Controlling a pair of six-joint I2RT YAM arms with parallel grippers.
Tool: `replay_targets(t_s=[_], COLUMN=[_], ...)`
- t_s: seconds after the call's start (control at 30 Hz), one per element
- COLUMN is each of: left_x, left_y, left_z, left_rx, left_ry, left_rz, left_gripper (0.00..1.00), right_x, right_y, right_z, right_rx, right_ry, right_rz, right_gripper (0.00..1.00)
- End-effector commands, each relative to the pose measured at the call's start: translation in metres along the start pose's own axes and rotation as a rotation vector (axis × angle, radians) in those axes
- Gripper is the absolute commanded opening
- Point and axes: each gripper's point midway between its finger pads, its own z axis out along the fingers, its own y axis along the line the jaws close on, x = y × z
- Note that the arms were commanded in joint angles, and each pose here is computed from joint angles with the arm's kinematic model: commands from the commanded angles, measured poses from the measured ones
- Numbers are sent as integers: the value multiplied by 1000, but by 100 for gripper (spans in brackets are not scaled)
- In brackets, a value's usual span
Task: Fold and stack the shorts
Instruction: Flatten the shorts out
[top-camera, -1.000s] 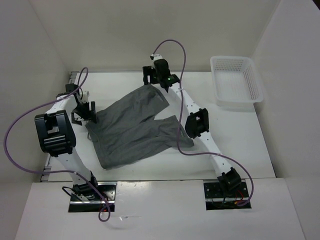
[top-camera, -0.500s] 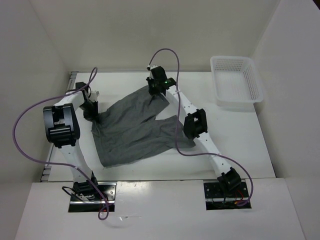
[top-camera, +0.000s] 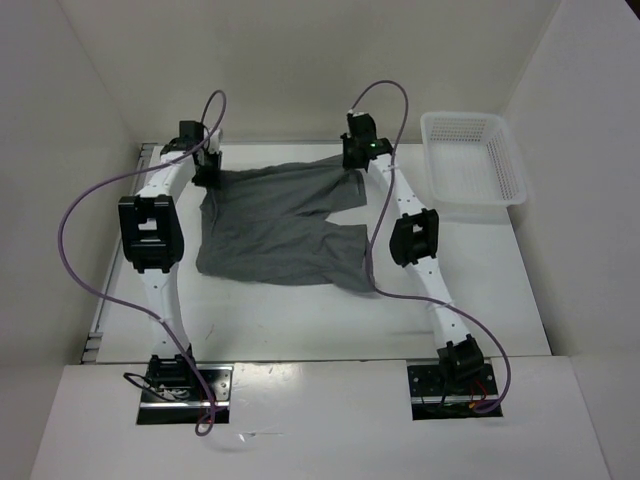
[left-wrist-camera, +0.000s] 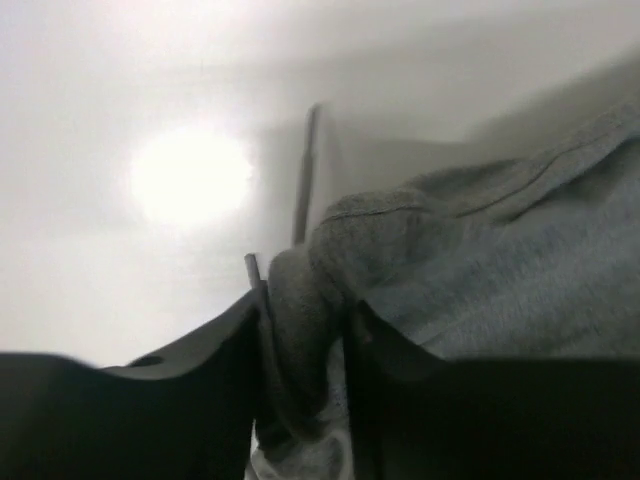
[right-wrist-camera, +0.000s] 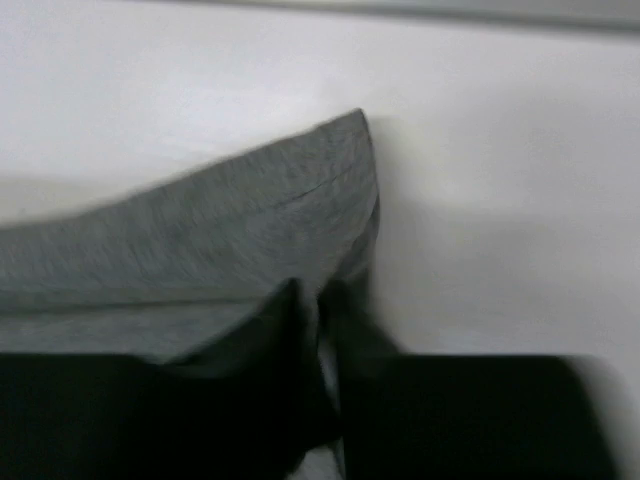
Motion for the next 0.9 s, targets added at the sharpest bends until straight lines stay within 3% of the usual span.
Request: replay_targets(t_s=[0.0, 0.03, 0.13, 0.23, 0.37, 0.4, 0.5, 0.53, 0.57, 0.6, 0.63, 0.67, 0.7, 0.73, 0.87], left_x=[-50, -55, -67, -76, -58, -20, 38, 79, 96, 111, 120, 133, 132, 134, 135], left_y=[8, 6, 8, 13, 13, 10, -8, -11, -14, -14, -15, -9, -8, -8, -8], left_z=[-11, -17, -34, -84, -145, -135, -145, -141, -140, -138, -140, -135, -132, -129, -119], left_rx=[-46, -37, -50, -74, -91, -83, -49, -43, -29, -27, -26, -22, -13, -12, 26], left_ry=[-121, -123, -156, -223, -240, -140, -28, 52, 83, 111, 125, 151, 136, 146, 150], left_rz=[15, 16, 17, 11, 4, -1, 15, 11, 9, 8, 7, -16, -25, -26, -47], left_gripper=[47, 56, 78, 88, 92, 92, 92, 92, 92, 92, 92, 92, 92, 92, 92], right_x=[-102, -107, -124, -140, -133, -126, -81, -16, -27, -8, 56, 44, 56, 84, 101], right_y=[0, 8, 10, -3, 15, 19, 38, 31, 40, 38, 28, 31, 28, 23, 27], right_z=[-70, -75, -102, -144, -185, -193, -229, -215, -263, -275, -269, -295, -294, -284, -246], right_rx=[8, -4, -11, 68, 27, 25, -16, 3, -44, -66, -58, -101, -101, -102, -128], right_ry=[-252, -268, -301, -315, -241, -210, -80, 88, 12, 32, 160, 62, 64, 113, 96], right_rz=[12, 8, 11, 55, 48, 49, 5, -21, -25, -26, -45, -34, -34, -38, -60], right_gripper=[36, 77, 100, 100, 100, 100, 100, 100, 100, 100, 100, 100, 100, 100, 95])
